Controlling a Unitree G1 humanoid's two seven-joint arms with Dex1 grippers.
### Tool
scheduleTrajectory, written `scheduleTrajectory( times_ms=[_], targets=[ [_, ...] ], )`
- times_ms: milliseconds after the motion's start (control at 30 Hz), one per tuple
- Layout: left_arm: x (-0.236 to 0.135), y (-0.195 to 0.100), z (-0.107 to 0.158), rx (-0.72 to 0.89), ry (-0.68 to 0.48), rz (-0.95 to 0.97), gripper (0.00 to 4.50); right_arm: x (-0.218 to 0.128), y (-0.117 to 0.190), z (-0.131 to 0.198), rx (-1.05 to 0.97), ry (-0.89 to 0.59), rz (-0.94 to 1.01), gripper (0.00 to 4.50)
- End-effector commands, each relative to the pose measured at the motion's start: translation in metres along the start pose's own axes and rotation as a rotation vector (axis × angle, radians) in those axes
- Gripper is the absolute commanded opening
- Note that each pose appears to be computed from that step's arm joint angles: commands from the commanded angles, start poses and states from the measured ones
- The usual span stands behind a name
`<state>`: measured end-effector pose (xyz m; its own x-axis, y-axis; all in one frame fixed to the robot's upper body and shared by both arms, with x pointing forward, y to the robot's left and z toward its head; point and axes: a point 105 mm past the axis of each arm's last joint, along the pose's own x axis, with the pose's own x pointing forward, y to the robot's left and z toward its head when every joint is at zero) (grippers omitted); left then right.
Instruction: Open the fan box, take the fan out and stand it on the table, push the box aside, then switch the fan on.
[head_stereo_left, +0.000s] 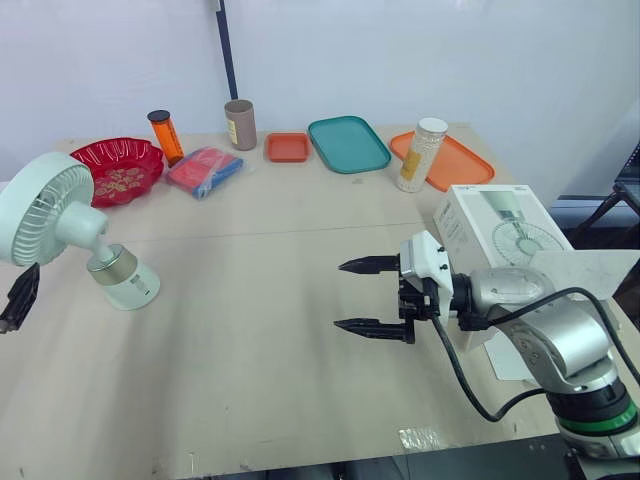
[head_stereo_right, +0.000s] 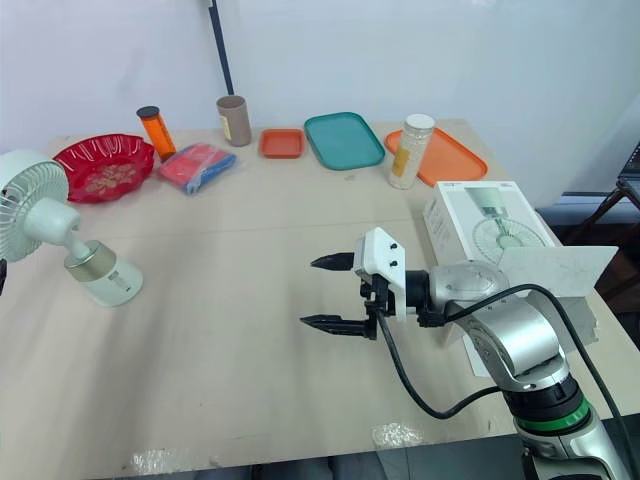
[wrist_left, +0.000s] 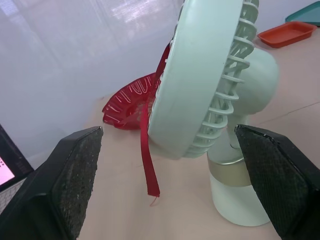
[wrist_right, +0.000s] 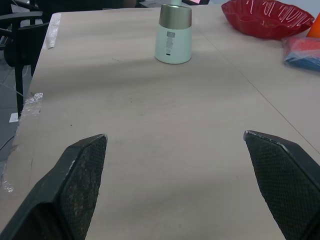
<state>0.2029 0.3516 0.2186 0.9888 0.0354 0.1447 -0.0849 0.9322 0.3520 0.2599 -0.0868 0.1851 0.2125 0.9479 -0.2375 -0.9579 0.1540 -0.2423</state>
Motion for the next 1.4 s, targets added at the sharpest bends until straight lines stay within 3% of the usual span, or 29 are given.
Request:
scheduleTrajectory(
  times_ms=[33,600,1200,1333,1400],
  targets=[
    [0.007,0.005,0.009,0.045,-0.029,-0.019,4.5,-0.002,0.002,0.01,-0.05,-0.017,0.001,4.47],
    [0.037,-0.008,0.01,0.045,-0.069,-0.134,4.5,-0.002,0.0,0.034,0.094,-0.111,-0.025,4.47],
    [0.048,-0.012,0.003,0.058,-0.056,-0.179,4.5,0.004,0.004,0.036,0.1,-0.13,-0.029,4.47],
    [0.05,-0.013,0.004,0.057,-0.063,-0.18,3.46,0.004,0.009,0.033,0.092,-0.118,-0.021,4.5],
    [0.05,-0.013,0.004,0.057,-0.065,-0.178,3.46,0.004,0.01,0.033,0.091,-0.117,-0.019,4.5]
  ],
)
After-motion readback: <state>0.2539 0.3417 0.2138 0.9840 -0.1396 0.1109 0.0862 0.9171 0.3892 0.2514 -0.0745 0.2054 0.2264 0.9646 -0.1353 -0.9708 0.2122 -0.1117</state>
